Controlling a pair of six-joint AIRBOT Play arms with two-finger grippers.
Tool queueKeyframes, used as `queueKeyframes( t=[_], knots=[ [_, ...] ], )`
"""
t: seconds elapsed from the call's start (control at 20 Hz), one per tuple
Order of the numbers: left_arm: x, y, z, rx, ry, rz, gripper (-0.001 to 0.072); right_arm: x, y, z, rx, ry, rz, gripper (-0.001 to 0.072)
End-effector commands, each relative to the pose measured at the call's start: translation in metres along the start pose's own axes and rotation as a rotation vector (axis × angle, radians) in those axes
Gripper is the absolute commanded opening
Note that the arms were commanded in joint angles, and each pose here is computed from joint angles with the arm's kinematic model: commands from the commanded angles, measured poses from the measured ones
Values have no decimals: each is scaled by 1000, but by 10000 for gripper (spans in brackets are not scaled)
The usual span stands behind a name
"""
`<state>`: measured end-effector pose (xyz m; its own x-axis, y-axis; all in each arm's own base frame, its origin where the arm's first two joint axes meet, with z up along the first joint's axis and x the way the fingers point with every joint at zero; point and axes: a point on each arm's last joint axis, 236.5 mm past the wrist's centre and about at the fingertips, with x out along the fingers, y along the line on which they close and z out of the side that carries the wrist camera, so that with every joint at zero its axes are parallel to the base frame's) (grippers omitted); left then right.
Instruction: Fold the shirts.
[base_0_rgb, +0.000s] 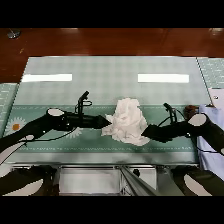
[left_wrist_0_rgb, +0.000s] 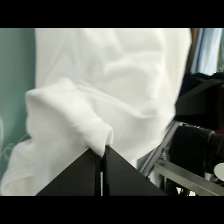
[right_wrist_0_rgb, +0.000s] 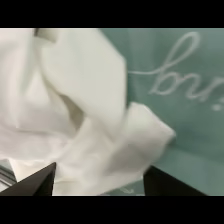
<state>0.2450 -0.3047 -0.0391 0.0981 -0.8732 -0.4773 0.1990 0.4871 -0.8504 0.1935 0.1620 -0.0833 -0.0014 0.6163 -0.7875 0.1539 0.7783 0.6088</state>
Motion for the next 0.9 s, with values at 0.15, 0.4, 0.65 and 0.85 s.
queueKeyframes(
  t=[0.15, 0.4, 0.65, 0.85],
  knots=[
    [-33, -36, 40, 61, -75, -118, 34, 5, 51, 27, -110, -41, 93, 30],
    [-158, -146, 153, 338, -460, -176, 33, -166, 153, 137, -422, -421, 27, 29],
    [-323, -322, 187, 736, -885, -184, 33, -380, 289, 110, -784, -894, -21, 29],
    [-407, -404, 137, 975, -1092, -4, 33, -462, 333, 18, -962, -1106, -16, 29]
  ],
)
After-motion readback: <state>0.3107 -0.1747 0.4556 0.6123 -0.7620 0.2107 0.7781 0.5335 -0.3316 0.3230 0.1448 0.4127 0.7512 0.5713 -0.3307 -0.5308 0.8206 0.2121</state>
